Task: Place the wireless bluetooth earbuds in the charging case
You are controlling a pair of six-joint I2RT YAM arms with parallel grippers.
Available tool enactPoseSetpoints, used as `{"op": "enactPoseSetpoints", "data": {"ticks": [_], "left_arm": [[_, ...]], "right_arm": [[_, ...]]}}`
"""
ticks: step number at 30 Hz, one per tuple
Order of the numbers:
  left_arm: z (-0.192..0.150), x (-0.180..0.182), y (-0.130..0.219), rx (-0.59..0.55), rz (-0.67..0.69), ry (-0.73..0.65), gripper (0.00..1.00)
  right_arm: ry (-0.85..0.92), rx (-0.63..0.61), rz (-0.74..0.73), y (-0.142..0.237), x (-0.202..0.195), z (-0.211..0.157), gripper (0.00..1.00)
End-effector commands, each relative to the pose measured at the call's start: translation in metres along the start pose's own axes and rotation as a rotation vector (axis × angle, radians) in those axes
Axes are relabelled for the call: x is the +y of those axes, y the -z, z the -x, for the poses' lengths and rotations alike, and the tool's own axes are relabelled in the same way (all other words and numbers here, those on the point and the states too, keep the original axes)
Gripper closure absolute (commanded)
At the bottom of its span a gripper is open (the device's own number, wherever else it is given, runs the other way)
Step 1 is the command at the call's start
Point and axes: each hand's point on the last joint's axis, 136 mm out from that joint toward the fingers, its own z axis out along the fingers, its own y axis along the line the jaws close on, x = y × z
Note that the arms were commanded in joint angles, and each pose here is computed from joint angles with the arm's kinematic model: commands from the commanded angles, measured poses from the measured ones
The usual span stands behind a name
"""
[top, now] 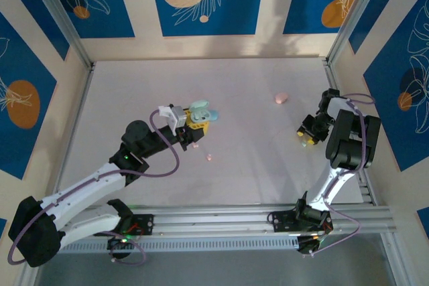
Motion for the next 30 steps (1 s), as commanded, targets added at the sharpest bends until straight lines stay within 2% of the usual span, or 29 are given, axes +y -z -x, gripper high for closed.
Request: {"op": "enactPoseSetpoints", "data": {"ticks": [1,12,16,21,26,30], "left_arm": [[0.013,-0.004,-0.001,-0.030,-0.009,0.004,0.65],[0.013,-0.005,0.000,-0.028,-0.013,0.003,0.65],[0.014,-0.006,0.002,-0.026,-0.014,0.002,0.65],[0.014,-0.005,0.003,-0.027,-0.009,-0.001,0.65],[0.013,-0.006,0.002,-0.030,-0.013,0.003,0.65],[0.013,-0.006,-0.001,-0.027,-0.023,0.006,0.64]], "right_arm": [[0.039,0.040,0.040,-0.002,0.015,-0.014,0.60],[0.150,0.090,0.048,0.002,0.047,-0.044,0.62],[0.152,0.015,0.011,0.013,0.043,-0.035,0.62],[0.005,-0.088,0.036,0.034,0.019,-0.019,0.59],[-0.175,-0.088,0.185,0.031,0.002,-0.027,0.56],[-0.227,-0.055,0.261,0.020,0.001,-0.035,0.54]]}}
